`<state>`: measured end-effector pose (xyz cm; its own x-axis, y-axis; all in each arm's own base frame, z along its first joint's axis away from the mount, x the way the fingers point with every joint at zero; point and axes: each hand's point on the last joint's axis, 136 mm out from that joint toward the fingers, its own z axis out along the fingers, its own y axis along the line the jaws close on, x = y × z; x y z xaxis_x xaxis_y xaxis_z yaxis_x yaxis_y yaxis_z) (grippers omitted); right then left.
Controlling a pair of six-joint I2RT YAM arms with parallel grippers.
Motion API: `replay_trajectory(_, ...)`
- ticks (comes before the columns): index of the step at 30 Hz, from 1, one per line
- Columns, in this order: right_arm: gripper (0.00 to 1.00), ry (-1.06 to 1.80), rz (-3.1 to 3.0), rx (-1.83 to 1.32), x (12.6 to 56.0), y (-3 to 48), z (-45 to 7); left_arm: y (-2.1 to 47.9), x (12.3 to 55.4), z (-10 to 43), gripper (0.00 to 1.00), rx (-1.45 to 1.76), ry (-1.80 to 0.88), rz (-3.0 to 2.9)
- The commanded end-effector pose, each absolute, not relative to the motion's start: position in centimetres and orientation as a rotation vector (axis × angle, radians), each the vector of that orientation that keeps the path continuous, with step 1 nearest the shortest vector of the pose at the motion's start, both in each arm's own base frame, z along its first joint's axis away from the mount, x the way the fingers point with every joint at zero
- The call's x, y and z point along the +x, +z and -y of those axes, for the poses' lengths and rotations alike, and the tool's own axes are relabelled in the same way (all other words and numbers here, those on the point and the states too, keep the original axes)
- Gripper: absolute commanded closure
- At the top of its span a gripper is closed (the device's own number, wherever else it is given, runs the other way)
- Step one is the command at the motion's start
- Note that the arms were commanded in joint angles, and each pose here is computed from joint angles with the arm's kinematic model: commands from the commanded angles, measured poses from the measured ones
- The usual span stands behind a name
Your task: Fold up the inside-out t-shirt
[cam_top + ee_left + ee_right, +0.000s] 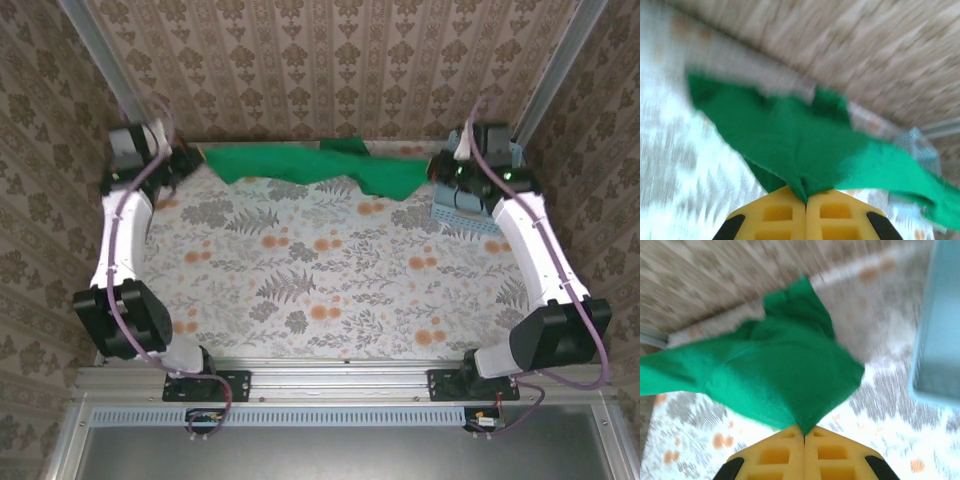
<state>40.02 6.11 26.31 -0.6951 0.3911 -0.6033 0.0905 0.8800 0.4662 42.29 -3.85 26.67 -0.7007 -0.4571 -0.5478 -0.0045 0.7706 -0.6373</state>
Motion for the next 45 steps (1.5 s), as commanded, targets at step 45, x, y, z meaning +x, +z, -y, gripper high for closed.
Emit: replay_trajectory(45, 0.99, 0.251, -2.652, 0.504, 35.5, 16.9, -7.2, 8.1, 23.0, 0.9, 0.99, -1.027, -0.315, -2.510)
